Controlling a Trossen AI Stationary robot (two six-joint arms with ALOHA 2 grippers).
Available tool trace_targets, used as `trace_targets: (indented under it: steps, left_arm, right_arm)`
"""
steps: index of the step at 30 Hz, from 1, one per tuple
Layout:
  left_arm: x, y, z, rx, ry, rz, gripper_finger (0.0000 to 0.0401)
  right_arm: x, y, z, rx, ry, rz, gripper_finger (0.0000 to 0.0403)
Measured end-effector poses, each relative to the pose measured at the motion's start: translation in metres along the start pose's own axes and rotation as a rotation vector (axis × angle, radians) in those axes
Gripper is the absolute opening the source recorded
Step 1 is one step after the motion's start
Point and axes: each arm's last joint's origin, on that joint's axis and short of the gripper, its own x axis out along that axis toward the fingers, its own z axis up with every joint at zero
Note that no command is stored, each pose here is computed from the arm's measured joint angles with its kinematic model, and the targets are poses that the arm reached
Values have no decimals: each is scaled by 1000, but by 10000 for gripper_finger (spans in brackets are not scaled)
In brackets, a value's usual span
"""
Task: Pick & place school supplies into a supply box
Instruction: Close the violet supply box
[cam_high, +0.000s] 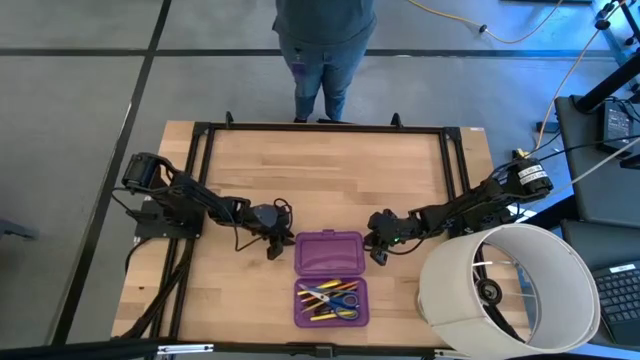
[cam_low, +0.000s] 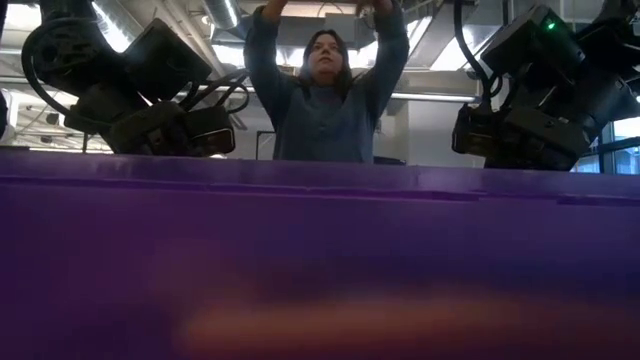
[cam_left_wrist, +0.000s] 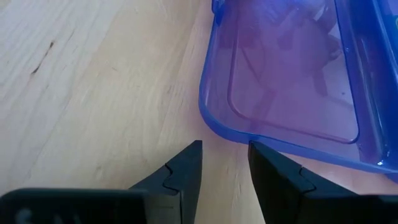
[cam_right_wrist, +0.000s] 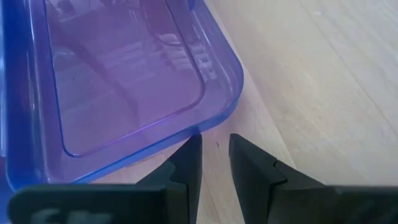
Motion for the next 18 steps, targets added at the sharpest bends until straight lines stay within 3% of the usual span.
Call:
trace_targets:
  steps: [18]
  left_arm:
    - [0,0,0,0,-4,9,127]
  right_arm:
    - [0,0,0,1,3,3,87]
